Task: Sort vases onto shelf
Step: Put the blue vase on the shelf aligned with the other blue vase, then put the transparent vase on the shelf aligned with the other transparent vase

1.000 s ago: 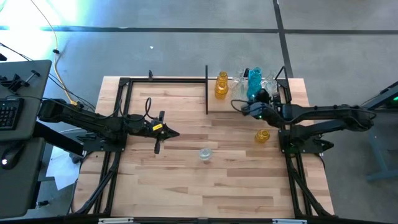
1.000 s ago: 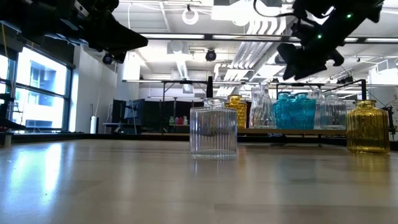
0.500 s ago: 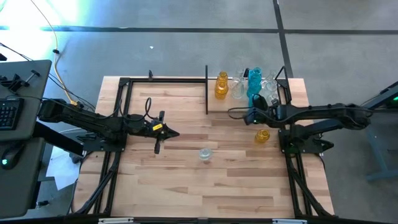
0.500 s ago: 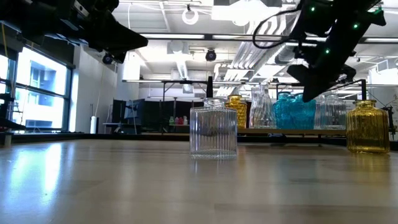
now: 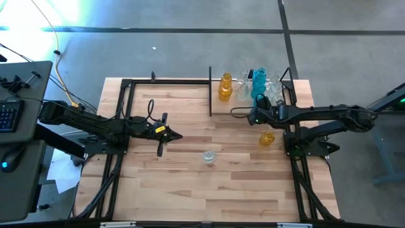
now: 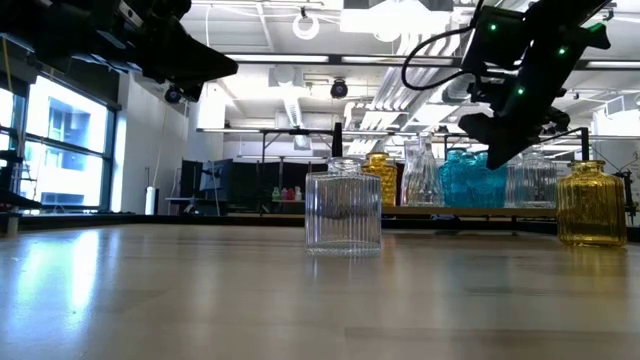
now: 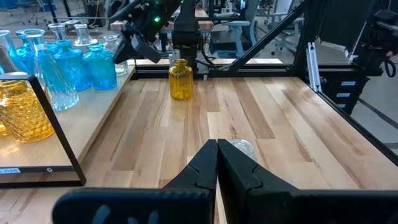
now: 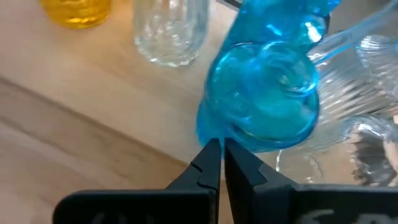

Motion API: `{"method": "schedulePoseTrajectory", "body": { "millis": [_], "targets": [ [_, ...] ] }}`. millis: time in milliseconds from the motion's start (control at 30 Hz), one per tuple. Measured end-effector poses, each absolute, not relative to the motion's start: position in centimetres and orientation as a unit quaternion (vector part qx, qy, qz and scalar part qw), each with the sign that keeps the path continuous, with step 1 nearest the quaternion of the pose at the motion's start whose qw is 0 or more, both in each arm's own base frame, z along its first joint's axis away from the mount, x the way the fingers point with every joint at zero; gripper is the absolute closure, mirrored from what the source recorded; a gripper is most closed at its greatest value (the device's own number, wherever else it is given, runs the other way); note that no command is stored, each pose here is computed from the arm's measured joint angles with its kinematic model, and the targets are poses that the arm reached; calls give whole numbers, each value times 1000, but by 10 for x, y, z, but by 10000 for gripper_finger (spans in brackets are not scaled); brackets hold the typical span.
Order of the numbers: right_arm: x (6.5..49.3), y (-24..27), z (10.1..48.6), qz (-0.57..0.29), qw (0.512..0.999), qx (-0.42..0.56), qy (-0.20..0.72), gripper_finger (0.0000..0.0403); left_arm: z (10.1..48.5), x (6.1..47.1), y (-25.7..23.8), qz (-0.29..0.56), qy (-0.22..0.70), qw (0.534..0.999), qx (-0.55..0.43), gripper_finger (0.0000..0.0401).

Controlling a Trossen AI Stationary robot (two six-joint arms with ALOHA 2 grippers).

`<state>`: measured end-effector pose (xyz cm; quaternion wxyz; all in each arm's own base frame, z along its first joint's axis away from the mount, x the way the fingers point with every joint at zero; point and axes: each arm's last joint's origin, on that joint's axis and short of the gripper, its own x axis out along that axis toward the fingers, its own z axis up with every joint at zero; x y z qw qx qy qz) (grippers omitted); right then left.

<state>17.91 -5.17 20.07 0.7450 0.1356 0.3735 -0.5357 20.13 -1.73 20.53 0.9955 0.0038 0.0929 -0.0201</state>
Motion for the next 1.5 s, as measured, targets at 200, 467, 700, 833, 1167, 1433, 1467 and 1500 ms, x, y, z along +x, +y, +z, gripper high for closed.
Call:
{"method": "schedulePoseTrajectory", "body": {
  "millis": [200, 467, 700, 833, 1167, 1433, 1467, 1500],
  "targets": [
    [186, -37, 208, -496, 773, 133, 373, 400, 205, 201, -17, -20, 93, 995, 4, 400],
    [197, 2, 223, -432, 826, 106, 346, 400, 205, 201, -17, -20, 93, 995, 4, 400],
    [209, 48, 221, -343, 881, 86, 314, 400, 205, 201, -17, -20, 93, 995, 4, 400],
    [223, 79, 214, -283, 914, 61, 283, 400, 205, 201, -17, -20, 93, 995, 4, 400],
    [246, 142, 194, -134, 960, 70, 235, 308, 205, 201, -17, -20, 93, 995, 4, 401],
    [273, 159, 167, -137, 972, 82, 172, 147, 205, 201, -17, -20, 93, 995, 5, 401],
    [276, 157, 163, -141, 972, 82, 171, 131, 205, 201, -17, -20, 93, 995, 5, 401],
    [279, 155, 159, -144, 971, 80, 172, 117, 205, 201, -17, -20, 93, 995, 5, 401]
  ]
}}
